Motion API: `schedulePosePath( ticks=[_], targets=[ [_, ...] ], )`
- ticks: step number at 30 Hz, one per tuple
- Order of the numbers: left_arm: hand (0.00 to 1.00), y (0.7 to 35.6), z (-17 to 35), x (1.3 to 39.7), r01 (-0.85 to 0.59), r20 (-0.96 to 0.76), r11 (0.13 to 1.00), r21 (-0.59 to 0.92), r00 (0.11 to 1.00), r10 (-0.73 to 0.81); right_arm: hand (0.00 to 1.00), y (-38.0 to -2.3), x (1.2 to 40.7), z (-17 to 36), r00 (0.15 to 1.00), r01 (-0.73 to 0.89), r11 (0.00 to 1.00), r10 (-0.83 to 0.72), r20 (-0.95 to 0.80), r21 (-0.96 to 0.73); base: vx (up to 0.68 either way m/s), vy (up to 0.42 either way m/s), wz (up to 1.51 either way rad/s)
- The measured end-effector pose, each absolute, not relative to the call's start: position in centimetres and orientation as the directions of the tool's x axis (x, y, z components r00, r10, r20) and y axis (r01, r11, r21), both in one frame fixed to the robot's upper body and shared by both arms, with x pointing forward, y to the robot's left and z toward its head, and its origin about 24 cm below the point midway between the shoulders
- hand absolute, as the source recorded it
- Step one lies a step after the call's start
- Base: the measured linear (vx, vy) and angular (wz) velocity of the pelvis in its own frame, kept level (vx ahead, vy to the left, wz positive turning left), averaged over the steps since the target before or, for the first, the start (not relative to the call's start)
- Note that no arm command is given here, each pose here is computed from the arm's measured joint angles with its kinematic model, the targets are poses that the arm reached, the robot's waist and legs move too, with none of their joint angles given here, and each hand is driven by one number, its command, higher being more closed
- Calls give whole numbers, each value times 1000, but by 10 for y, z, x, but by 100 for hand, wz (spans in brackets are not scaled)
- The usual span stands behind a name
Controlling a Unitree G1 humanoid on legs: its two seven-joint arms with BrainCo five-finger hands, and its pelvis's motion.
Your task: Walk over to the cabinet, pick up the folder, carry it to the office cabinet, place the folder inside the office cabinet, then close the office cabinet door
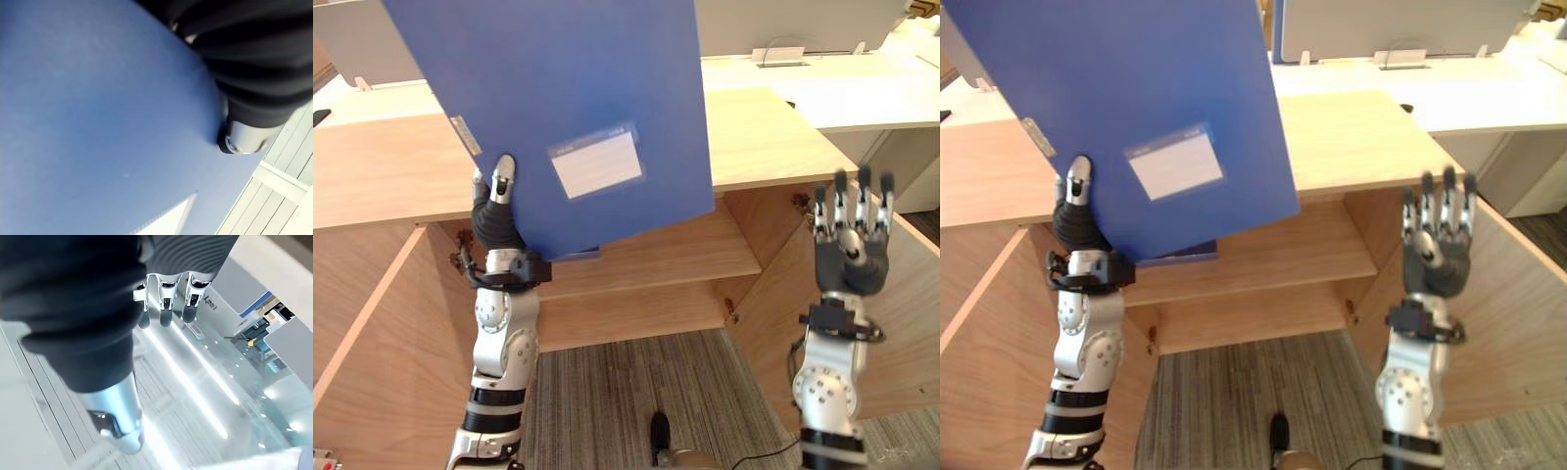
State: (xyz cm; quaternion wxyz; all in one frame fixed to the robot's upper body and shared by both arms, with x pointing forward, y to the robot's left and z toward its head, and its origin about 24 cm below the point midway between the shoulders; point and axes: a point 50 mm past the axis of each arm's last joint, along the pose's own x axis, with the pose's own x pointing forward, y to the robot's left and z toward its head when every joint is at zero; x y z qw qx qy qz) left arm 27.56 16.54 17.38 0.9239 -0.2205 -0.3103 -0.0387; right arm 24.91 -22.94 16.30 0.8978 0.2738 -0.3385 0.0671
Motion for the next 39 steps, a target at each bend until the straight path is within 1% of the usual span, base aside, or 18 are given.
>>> schedulePosePath(
  ticks=[2, 5, 9, 12, 16, 19, 22, 26, 31, 35, 39],
  targets=[
    [100, 162, 175, 278, 236, 593, 896, -375, 805, 36, 0, -228, 268, 175, 776, -314, 891, 40, 630, 330, -49, 6, 0],
    [100, 156, 185, 282, 281, 628, 896, -344, 778, -3, 0, -226, 282, 177, 798, -324, 896, 87, 596, 303, -40, 6, 2],
    [100, 154, 196, 284, 308, 667, 895, -323, 745, -15, 0, -226, 295, 186, 799, -337, 898, 114, 591, 282, -40, 20, 4],
    [100, 152, 192, 288, 310, 654, 900, -306, 755, -37, 0, -219, 307, 203, 779, -376, 902, 186, 598, 210, -54, 30, 3],
    [100, 152, 187, 291, 305, 636, 905, -296, 770, -52, 0, -201, 318, 222, 737, -461, 878, 297, 607, 129, -66, 20, 3],
    [100, 151, 187, 290, 317, 637, 910, -267, 767, -79, 0, -192, 324, 221, 741, -494, 863, 352, 572, 108, -59, 10, 1],
    [100, 152, 188, 290, 313, 641, 912, -265, 764, -76, 0, -191, 328, 223, 743, -502, 858, 363, 562, 110, -44, 17, 0],
    [100, 154, 190, 289, 306, 655, 913, -271, 753, -58, 0, -184, 330, 234, 720, -536, 839, 399, 568, 90, -9, 6, 0],
    [100, 159, 192, 288, 291, 674, 914, -284, 739, -25, 0, -172, 331, 247, 664, -603, 795, 460, 590, 59, -22, 15, 0],
    [100, 159, 193, 287, 291, 679, 913, -286, 734, -20, 0, -161, 332, 251, 640, -634, 774, 516, 569, 10, -32, 22, 0],
    [100, 152, 198, 289, 316, 691, 907, -277, 722, -40, 0, -139, 329, 247, 595, -707, 707, 600, 535, -7, -34, 20, 1]
  ],
)
